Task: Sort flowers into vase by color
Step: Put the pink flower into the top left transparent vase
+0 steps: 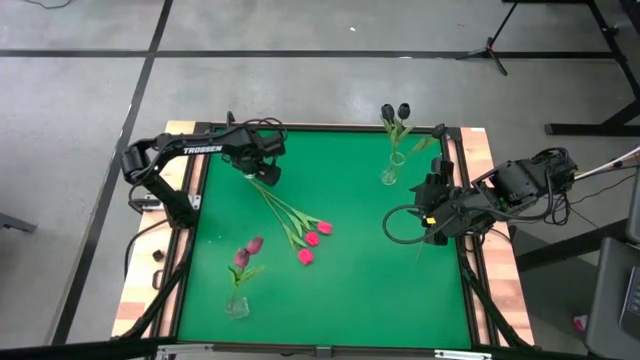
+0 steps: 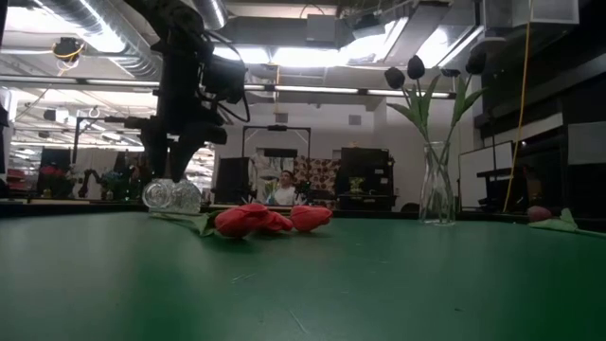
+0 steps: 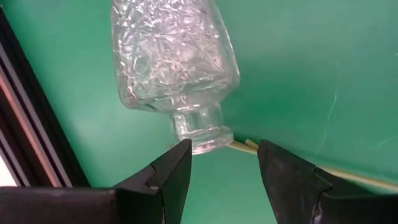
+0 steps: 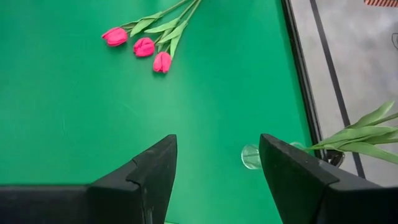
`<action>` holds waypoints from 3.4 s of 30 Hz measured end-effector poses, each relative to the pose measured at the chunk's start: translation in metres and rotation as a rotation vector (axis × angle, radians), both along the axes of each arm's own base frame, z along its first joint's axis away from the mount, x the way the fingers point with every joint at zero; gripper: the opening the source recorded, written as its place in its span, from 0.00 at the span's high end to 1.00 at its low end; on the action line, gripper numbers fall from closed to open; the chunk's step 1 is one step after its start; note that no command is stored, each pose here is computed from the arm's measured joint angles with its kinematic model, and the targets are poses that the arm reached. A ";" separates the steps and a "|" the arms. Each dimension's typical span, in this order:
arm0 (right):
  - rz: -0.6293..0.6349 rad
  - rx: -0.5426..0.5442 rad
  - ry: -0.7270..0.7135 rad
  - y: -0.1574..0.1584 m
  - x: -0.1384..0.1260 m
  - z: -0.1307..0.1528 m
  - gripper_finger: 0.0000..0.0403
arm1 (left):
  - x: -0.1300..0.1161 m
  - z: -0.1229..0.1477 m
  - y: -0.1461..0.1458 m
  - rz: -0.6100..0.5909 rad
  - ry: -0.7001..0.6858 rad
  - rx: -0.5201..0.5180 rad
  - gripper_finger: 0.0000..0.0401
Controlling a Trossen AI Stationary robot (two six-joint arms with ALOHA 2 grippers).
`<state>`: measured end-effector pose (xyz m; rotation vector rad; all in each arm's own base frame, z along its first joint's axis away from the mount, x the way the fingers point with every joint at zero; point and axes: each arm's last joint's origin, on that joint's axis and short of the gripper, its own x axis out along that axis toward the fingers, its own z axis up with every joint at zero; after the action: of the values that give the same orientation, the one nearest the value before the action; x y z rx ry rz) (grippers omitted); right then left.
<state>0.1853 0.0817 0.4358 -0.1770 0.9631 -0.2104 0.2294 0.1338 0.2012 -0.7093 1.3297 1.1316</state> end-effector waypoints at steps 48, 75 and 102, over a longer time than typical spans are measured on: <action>0.049 0.025 0.030 0.001 0.000 -0.001 0.44 | 0.021 0.002 0.003 -0.160 -0.178 0.042 0.32; 0.038 0.030 0.027 0.001 0.000 -0.001 0.44 | -0.021 -0.013 0.027 0.079 -0.054 -0.077 0.23; 0.021 0.045 0.016 0.001 0.000 0.000 0.44 | -0.032 -0.049 0.033 0.199 -0.181 -0.027 0.52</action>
<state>0.1853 0.0832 0.4354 -0.1473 0.9811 -0.1681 0.1970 0.1669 0.1526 -0.9574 1.1413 1.1783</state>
